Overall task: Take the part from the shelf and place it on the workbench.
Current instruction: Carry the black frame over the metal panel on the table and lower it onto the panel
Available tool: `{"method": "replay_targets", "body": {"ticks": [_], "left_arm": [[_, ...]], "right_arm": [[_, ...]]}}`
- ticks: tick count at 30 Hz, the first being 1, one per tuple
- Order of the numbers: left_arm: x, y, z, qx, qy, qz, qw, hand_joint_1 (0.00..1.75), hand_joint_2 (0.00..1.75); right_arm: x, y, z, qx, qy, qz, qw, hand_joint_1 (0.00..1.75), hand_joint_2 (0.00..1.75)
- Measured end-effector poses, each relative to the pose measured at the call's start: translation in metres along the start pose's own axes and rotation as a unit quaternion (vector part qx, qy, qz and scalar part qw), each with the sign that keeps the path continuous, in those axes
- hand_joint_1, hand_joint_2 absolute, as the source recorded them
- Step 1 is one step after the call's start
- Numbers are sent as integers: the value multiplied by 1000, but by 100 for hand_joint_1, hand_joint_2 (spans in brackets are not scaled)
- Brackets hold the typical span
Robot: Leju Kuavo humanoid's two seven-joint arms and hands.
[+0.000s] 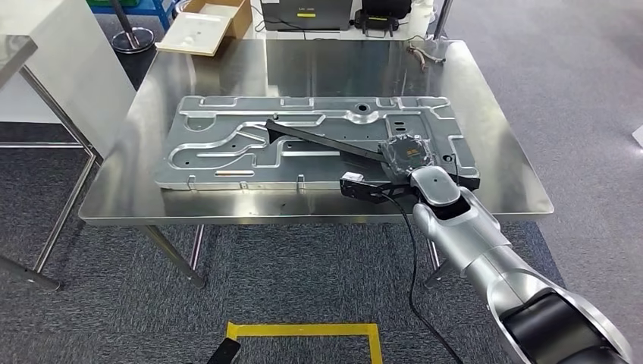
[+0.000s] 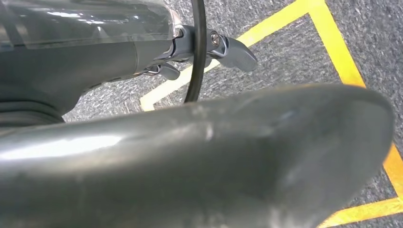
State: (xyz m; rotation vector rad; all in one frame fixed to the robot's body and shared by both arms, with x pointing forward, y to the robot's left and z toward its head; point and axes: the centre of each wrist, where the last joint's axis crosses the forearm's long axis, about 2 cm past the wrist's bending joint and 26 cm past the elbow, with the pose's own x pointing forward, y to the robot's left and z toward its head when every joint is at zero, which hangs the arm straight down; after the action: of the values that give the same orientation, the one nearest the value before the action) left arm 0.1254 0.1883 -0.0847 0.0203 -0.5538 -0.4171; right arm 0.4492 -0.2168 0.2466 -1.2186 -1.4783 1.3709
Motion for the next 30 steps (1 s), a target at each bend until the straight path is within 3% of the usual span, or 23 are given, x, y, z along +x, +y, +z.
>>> {"method": "replay_targets", "body": {"ticks": [17, 30], "left_arm": [[1, 1, 0, 1, -1, 3, 1000, 0, 0], [-2, 1, 0, 1, 4, 5, 1000, 0, 0]], "right_arm": [[18, 2, -1, 9, -13, -9, 1000, 175, 175], [9, 8, 1, 20, -7, 4, 1000, 175, 175]]}}
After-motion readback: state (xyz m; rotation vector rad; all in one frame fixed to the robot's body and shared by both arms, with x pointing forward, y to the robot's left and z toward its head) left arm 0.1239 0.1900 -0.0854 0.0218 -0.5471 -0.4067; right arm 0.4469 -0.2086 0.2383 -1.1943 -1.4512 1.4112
